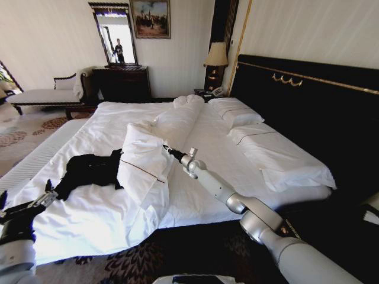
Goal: Fold the clothes on the bed.
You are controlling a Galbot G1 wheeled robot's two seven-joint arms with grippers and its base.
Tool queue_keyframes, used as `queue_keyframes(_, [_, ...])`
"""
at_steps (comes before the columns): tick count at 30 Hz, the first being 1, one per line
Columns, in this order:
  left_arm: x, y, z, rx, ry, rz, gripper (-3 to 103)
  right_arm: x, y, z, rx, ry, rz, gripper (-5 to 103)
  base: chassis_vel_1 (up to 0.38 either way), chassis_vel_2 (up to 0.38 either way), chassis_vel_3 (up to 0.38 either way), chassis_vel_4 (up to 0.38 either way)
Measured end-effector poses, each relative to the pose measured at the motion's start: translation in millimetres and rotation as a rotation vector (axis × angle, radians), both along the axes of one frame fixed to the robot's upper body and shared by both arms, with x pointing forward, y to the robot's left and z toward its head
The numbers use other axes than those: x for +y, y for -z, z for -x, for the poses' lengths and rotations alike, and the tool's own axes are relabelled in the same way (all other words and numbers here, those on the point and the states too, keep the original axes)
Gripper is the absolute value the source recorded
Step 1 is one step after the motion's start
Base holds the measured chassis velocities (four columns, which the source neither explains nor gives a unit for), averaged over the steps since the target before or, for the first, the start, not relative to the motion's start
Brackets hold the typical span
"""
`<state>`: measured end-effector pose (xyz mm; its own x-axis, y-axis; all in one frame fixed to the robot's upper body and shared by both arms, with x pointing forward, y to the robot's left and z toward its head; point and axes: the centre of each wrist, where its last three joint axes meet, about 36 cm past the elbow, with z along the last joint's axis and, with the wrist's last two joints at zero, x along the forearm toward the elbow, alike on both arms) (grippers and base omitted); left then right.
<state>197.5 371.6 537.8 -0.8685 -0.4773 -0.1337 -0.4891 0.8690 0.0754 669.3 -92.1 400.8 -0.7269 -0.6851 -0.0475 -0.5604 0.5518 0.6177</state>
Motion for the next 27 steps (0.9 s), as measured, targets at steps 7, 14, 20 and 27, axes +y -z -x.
queue_keyframes(7, [-1.8,3.2,-7.7,-0.012,0.018,0.016,100,-35.4,-1.1,31.9,-0.021,0.072,-0.057,1,0.000,0.000,0.000,0.000])
queue_keyframes(14, [-6.3,10.1,-22.0,-0.025,0.053,0.043,100,-125.9,-11.5,78.7,-0.096,0.225,-0.080,1,0.000,0.000,0.000,0.000])
queue_keyframes(20, [-10.4,13.6,-31.3,-0.034,0.080,0.059,100,-187.0,-15.4,119.8,-0.143,0.315,-0.071,1,0.000,0.000,0.000,0.000])
queue_keyframes(27, [-11.6,16.0,-38.8,-0.042,0.099,0.071,100,-227.4,-4.1,182.0,-0.170,0.415,-0.095,1,0.000,0.000,0.000,0.000])
